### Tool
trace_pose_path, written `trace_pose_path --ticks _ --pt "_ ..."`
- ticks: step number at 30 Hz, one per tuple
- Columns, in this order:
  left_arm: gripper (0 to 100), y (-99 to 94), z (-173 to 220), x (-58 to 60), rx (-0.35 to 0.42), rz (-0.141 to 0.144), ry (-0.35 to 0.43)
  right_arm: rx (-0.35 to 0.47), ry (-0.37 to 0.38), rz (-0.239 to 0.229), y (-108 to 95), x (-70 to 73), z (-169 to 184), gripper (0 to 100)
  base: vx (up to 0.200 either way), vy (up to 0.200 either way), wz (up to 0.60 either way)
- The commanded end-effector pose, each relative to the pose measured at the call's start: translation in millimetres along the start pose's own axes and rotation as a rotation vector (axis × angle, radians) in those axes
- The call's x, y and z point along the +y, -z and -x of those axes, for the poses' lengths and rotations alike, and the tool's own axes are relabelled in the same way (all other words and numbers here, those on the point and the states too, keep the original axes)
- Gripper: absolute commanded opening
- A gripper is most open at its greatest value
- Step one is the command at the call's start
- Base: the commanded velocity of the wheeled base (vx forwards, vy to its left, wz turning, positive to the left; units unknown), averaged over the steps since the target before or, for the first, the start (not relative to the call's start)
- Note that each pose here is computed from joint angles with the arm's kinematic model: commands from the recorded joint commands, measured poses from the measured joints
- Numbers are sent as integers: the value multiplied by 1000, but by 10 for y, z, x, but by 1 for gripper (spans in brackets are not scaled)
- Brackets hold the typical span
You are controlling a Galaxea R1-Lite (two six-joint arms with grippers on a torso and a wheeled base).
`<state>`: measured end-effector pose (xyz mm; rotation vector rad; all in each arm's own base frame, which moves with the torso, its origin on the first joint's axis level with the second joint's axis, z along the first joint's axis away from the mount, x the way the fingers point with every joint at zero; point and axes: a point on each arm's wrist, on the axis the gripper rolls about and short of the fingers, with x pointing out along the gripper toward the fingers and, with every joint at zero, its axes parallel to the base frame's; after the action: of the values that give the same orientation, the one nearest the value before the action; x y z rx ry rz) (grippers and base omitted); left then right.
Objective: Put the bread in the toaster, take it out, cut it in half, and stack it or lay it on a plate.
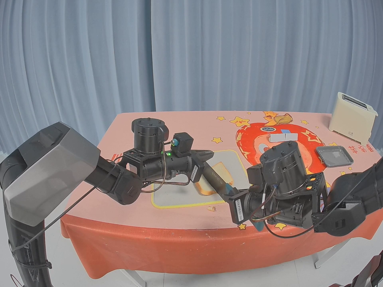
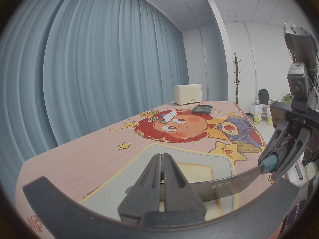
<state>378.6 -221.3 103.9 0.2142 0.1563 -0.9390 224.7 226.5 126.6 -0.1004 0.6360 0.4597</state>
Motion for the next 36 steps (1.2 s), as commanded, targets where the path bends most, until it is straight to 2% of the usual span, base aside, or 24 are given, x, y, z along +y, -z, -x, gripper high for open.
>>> trace_pose_path --ticks 1,11,18,23,28,36 --pt "0 195 36 -55 62 21 12 -7 -2 -2 -16 3 4 0 0 0 0" --pt "0 219 12 -36 39 12 5 -26 1 7 -81 -10 -3 0 0 0 0" --pt "0 231 -9 -43 37 11 8 14 14 19 6 -41 -28 0 0 0 0" --pt "0 126 -12 -11 10 2 0 36 20 23 93 -60 -37 0 0 0 0" --pt "0 43 -41 -33 -13 -7 6 46 27 20 118 -82 -54 0 0 0 0" --pt "0 108 -42 -32 3 1 6 0 15 12 -13 -52 -27 0 0 0 0"
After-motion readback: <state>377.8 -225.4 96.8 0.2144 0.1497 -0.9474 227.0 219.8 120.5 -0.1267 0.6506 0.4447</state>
